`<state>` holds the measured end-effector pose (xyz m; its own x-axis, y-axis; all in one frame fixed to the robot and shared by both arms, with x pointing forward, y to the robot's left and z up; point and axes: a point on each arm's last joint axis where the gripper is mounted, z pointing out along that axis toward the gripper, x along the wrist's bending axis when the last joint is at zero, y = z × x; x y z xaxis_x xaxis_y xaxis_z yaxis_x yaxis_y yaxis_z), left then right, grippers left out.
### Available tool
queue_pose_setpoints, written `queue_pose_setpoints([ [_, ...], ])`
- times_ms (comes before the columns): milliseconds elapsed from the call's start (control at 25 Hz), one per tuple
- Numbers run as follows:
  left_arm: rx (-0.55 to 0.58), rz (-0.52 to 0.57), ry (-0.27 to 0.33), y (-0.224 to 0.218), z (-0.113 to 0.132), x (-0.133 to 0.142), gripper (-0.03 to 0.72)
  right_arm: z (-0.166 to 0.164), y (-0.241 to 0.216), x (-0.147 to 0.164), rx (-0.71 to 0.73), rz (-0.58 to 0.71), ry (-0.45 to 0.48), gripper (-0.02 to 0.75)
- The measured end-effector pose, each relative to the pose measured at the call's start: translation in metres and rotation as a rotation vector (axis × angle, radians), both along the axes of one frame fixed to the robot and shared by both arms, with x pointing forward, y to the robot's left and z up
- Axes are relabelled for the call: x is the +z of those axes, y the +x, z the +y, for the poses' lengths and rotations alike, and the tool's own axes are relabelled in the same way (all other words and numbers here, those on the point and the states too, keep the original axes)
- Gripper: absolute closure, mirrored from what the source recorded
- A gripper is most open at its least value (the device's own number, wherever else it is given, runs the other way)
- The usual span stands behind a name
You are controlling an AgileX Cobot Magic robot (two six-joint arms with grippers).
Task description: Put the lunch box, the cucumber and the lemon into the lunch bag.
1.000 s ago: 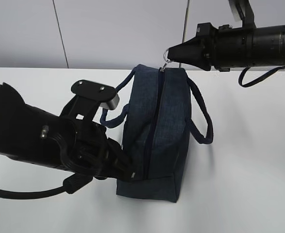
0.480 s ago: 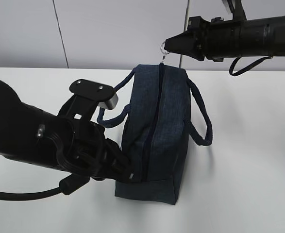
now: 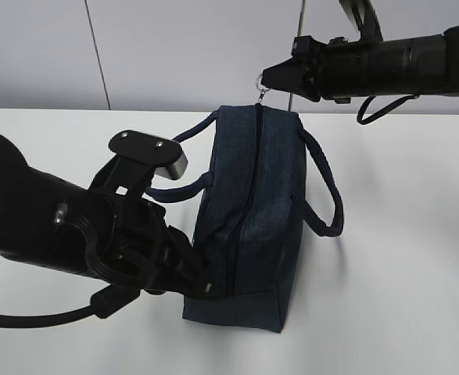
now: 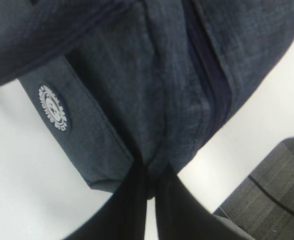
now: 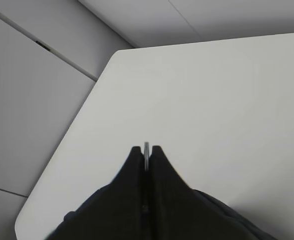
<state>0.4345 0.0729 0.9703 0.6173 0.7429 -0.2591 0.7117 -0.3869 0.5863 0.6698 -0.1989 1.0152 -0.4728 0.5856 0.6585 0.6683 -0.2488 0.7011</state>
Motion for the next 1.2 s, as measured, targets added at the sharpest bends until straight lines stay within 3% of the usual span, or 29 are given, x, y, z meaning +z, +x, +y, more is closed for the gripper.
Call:
queue_pose_setpoints([
  [600,0.003,0.015,0.000,-0.001,0.000,-0.001,0.686,0.002,0.001,-0.001,0.026,0.007,0.030,0.738],
  [720,0.003,0.017,0.002,-0.001,0.001,-0.001,0.622,0.003,0.000,-0.001,0.034,0.007,0.037,0.738],
  [1000,0.004,0.042,-0.004,-0.005,0.002,0.000,0.393,0.004,-0.001,0.000,0.050,0.009,0.050,0.738],
  [1200,-0.013,0.049,-0.057,-0.017,0.010,0.026,0.364,0.005,-0.002,0.001,0.063,0.010,0.059,0.738],
])
